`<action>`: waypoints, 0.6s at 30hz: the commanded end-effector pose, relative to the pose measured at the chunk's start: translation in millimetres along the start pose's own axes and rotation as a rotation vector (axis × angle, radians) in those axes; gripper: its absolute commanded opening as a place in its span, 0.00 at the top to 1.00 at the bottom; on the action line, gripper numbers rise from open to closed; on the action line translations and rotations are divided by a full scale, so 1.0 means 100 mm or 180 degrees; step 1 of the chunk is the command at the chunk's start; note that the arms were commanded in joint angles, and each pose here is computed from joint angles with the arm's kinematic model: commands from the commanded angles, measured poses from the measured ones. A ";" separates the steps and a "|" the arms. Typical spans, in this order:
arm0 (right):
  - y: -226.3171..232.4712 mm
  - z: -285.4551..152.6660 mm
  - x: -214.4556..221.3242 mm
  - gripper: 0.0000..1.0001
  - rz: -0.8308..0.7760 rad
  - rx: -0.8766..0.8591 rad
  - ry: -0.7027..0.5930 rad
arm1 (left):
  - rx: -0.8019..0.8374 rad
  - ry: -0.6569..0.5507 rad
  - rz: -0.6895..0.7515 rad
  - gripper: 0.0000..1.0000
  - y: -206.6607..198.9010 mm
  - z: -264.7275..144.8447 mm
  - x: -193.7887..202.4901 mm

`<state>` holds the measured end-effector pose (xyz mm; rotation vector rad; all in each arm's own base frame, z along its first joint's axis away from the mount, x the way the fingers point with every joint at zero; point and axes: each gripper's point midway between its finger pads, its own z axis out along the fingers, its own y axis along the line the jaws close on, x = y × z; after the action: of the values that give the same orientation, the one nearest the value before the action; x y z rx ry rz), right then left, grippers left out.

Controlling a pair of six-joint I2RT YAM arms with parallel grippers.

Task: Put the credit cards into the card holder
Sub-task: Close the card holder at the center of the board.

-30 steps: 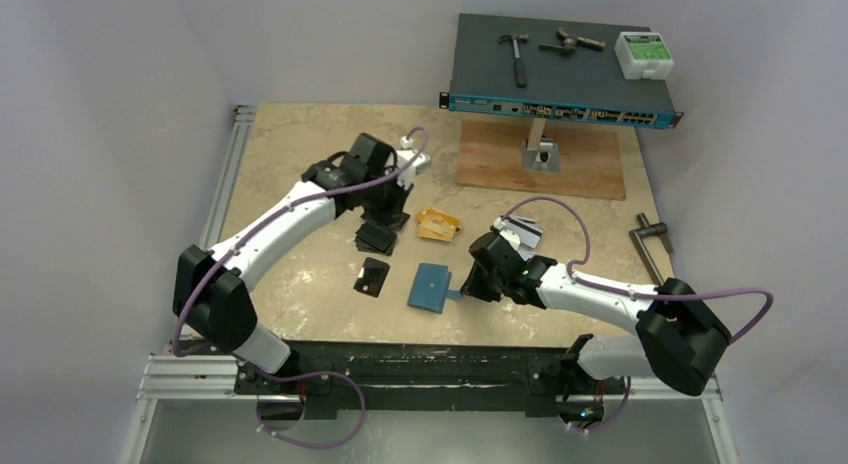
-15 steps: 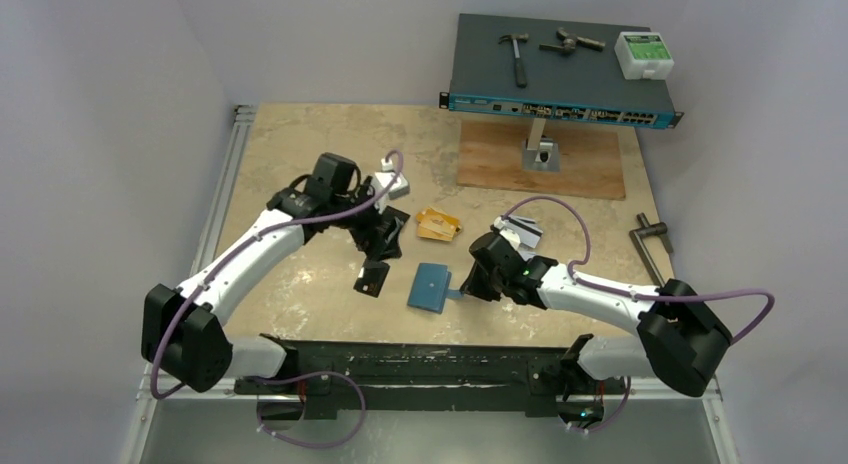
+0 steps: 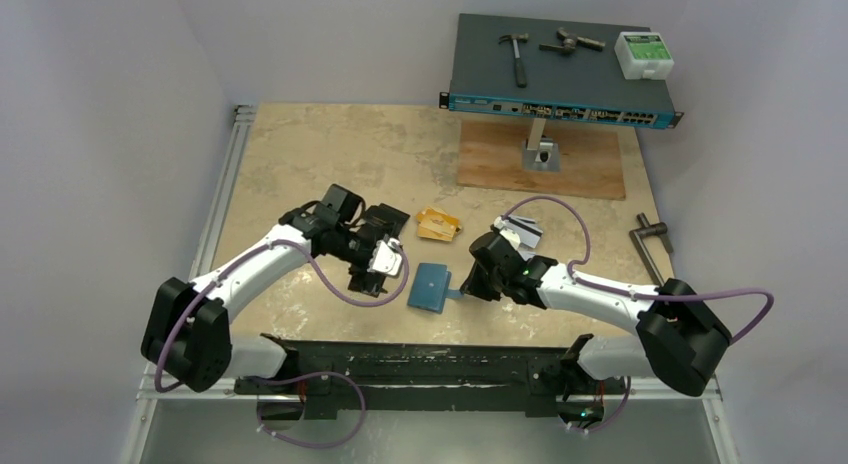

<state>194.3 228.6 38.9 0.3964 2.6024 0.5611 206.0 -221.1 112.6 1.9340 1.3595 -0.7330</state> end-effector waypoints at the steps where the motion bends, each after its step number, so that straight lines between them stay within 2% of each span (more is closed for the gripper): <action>1: 0.14 -0.03 -0.10 1.00 0.0030 -0.0134 -0.0072 | 0.0184 -0.0384 0.1087 0.00 0.00 0.25 -0.24; 4: 0.12 -0.03 -0.09 1.00 0.0045 -0.0150 -0.0073 | 0.0257 -0.0299 0.1134 0.00 -0.02 0.43 -0.23; 8: 0.10 -0.03 -0.08 1.00 0.0109 -0.0194 -0.0077 | 0.0471 0.0025 0.0768 0.00 0.00 0.64 -0.17; 10: 0.11 -0.02 -0.08 1.00 0.0126 -0.0217 -0.0077 | 0.0503 0.0084 0.0586 0.07 0.05 0.69 -0.16; 13: 0.12 -0.02 -0.08 1.00 0.0144 -0.0244 -0.0074 | 0.0409 0.0155 0.0624 0.16 0.08 0.76 -0.04; 18: 0.11 -0.01 -0.08 1.00 0.0144 -0.0245 -0.0068 | 0.0419 0.0335 0.0375 0.39 0.12 0.84 0.10</action>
<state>197.6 230.2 38.0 0.4224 2.5878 0.6075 203.8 -276.4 57.7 2.1901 1.2057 -0.7004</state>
